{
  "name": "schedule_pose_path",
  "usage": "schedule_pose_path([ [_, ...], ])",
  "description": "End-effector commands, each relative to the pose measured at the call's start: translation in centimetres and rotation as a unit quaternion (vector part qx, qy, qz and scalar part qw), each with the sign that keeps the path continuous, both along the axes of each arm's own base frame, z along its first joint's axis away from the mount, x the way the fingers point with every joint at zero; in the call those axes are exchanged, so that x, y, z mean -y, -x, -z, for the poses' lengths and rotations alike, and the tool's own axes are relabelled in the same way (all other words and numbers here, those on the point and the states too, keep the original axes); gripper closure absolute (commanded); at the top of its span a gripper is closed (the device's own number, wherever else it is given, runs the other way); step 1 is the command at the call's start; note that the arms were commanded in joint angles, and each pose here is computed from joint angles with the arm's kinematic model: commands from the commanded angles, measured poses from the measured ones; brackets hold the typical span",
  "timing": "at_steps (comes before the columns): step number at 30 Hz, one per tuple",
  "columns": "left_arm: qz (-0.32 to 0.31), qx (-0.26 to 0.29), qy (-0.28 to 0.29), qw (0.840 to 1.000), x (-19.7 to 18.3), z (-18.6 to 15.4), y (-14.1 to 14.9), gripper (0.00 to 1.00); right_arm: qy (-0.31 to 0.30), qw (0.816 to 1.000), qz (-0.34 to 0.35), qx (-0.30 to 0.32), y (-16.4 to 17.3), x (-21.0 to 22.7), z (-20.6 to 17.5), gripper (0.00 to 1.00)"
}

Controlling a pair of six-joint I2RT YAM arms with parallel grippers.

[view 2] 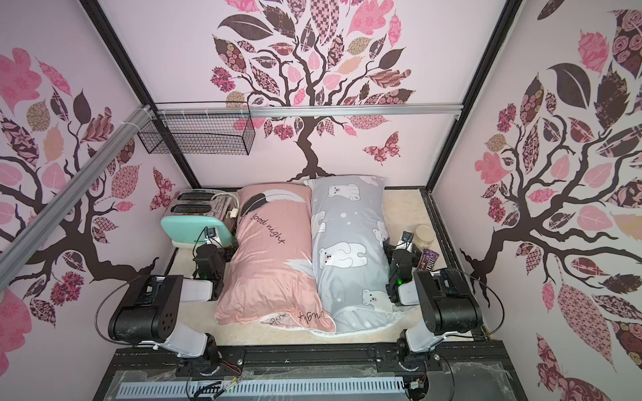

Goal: Zip up pillowcases
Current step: Adjust the pillowcase at the center of the board.

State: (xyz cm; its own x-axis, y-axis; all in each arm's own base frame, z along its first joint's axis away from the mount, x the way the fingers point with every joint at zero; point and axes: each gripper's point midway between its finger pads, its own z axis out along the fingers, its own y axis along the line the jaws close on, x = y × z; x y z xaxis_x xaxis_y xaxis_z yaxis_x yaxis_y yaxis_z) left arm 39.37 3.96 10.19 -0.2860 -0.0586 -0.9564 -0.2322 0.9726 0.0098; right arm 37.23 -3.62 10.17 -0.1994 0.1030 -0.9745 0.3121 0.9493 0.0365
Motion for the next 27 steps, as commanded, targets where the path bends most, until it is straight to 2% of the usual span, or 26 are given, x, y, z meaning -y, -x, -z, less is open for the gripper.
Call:
schedule_pose_path([
  [1,0.006,0.003,0.001,1.0,0.2,-0.1,-0.3,0.02,-0.007,1.0,-0.024,0.018,-0.7,-1.2,-1.1,0.01],
  [22,0.007,0.002,0.006,1.0,0.1,-0.1,-0.3,0.03,-0.01,0.999,-0.027,0.015,-0.9,-1.3,-1.0,0.01],
  [24,0.004,0.016,0.003,1.0,0.0,-1.5,-0.7,0.07,-0.008,0.999,-0.021,0.035,-0.7,-1.0,-1.9,0.0],
  [25,0.008,-0.001,0.001,1.0,0.2,-2.1,-0.7,0.08,-0.006,0.999,-0.023,0.049,-0.3,-1.1,-2.7,0.0],
  [26,0.003,-0.014,-0.005,1.0,0.3,-3.5,-0.4,0.08,-0.004,0.999,0.005,0.033,0.2,-0.4,-3.1,0.01],
  [27,-0.026,-0.007,-0.022,0.999,0.1,-5.3,0.2,0.08,-0.02,1.0,0.019,-0.008,0.5,-0.1,-3.3,0.0],
])
